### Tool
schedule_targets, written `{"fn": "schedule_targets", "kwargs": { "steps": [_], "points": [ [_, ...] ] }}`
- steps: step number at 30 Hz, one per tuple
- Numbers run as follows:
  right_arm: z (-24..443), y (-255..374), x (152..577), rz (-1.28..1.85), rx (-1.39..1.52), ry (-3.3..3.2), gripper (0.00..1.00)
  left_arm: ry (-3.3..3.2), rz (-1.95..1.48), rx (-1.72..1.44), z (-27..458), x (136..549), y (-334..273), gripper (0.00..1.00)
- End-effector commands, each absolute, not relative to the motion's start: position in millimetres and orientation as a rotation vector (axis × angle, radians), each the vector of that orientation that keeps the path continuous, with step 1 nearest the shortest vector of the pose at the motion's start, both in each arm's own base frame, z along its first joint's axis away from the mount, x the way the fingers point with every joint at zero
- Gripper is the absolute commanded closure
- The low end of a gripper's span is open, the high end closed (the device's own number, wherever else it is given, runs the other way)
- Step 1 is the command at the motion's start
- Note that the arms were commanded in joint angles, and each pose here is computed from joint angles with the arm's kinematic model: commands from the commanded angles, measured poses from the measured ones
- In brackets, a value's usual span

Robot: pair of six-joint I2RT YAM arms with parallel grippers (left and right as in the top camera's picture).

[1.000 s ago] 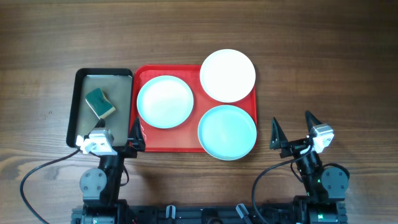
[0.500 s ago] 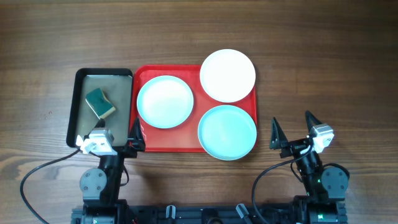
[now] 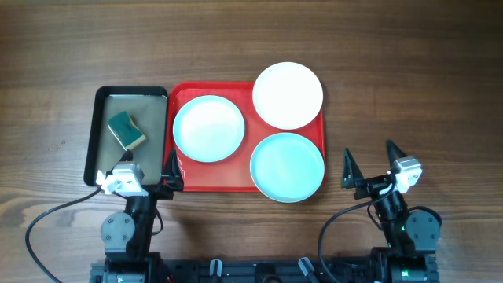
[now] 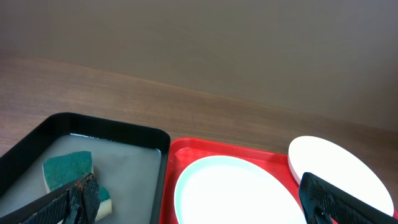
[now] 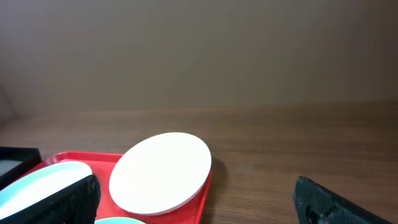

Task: Clean dirty plates on tray and stack at the side
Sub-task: 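Move the left gripper to the sponge and the right gripper to the plates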

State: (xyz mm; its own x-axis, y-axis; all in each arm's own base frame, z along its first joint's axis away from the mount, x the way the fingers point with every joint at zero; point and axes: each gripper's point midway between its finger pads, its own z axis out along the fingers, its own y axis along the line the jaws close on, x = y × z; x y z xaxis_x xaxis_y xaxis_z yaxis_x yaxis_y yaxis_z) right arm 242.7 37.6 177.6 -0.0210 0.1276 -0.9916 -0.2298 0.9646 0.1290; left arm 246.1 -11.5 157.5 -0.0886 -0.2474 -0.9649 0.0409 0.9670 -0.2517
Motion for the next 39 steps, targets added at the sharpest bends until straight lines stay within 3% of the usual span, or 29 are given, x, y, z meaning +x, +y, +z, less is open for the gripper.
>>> {"fn": "schedule_targets", "kwargs": {
  "steps": [1, 11, 19, 26, 31, 39],
  "points": [
    [177, 30, 245, 0.189, -0.105, 1.565, 0.0, 1.647, -0.22, -0.145, 156, 246, -11, 0.0],
    [181, 30, 245, 0.25, -0.046, 1.552, 0.0, 1.64, -0.226, -0.144, 158, 246, -11, 0.0],
    [237, 55, 230, 0.453, -0.096, 1.394, 0.0, 1.594, -0.256, -0.117, 205, 241, -17, 0.0],
    [293, 68, 224, 0.497, -0.176, 1.387, 0.0, 1.956, -0.284, -0.13, 253, 247, -25, 0.0],
    [323, 94, 252, 0.65, -0.291, 1.513, 0.0, 2.112, -0.325, -0.128, 277, 272, -33, 0.0],
    [319, 150, 312, 0.945, -0.45, 1.936, 0.01, 2.287, -0.319, -0.161, 232, 294, -33, 0.0]
  ]
}}
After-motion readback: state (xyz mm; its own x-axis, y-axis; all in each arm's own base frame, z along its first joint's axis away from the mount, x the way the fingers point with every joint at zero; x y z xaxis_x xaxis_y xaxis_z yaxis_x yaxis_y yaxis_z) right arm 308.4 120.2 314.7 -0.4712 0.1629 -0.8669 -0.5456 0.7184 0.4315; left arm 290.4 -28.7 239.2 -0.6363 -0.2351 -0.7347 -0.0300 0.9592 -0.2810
